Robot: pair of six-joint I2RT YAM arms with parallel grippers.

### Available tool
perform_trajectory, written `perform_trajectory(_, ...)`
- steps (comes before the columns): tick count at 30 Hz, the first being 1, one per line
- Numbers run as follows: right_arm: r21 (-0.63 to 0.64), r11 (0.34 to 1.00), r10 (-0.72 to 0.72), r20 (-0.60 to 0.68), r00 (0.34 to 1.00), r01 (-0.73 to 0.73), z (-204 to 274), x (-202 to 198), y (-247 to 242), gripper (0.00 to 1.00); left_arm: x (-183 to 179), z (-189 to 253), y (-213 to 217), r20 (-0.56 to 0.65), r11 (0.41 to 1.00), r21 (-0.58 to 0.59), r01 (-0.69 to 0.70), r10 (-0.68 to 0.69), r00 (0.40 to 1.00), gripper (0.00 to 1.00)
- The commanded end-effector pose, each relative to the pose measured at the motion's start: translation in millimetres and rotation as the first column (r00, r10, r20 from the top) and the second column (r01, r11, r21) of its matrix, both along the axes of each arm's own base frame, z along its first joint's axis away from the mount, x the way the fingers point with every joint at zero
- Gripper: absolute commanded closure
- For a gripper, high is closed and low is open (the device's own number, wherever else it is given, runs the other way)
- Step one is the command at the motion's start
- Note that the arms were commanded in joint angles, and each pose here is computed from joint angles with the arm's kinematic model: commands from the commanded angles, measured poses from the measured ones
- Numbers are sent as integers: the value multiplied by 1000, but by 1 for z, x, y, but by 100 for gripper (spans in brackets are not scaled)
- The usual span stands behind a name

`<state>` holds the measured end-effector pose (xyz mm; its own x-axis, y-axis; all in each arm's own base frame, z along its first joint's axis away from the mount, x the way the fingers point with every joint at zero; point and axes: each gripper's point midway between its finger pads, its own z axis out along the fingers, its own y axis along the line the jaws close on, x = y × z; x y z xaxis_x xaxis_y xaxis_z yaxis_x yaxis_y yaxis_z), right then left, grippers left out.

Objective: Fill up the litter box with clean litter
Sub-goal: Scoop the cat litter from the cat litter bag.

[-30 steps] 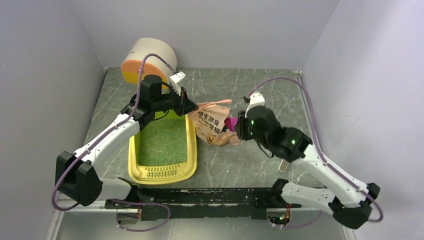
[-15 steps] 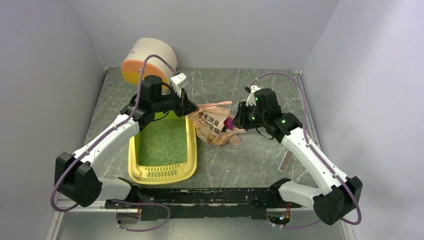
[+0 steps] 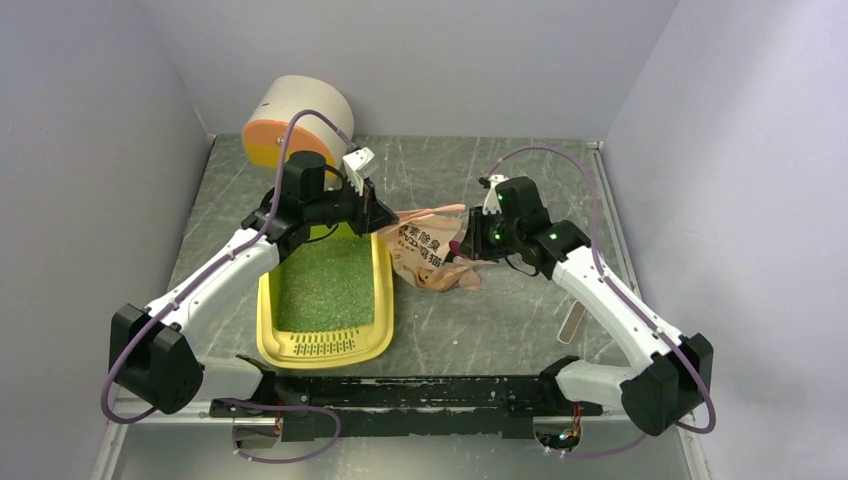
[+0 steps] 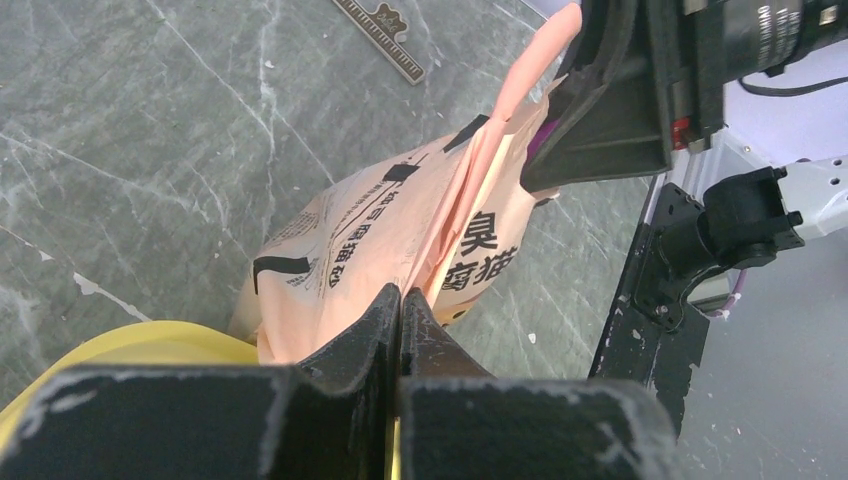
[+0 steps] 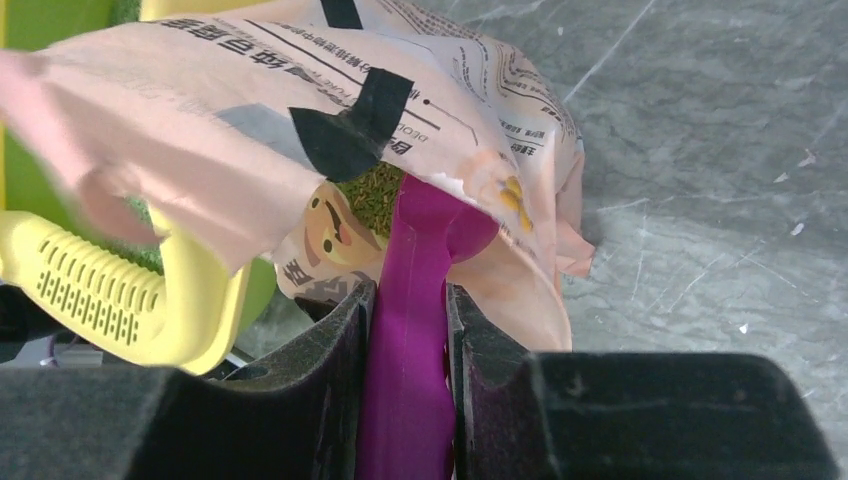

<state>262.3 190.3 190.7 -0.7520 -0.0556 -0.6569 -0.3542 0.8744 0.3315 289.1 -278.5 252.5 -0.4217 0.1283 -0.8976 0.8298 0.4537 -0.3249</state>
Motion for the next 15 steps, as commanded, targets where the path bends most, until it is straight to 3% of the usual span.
perform_trajectory(1,-91,996,-6,-56,998,0,-18,3,-6,100,-6,23,-1,50,999,-16,33,-32,998,95)
perform_trajectory(3,-152,988,-36,-56,998,27,-27,6,-14,100,-6,24,-2,52,999,-22,33,-32,998,95)
perform_trajectory(5,-134,991,-16,-72,997,6,-32,5,-8,100,-7,24,-3,49,999,-30,35,-33,998,95)
perform_trajectory(15,188,976,128,-108,986,-106,-35,-3,52,100,-7,20,-7,31,998,-32,46,-45,998,95)
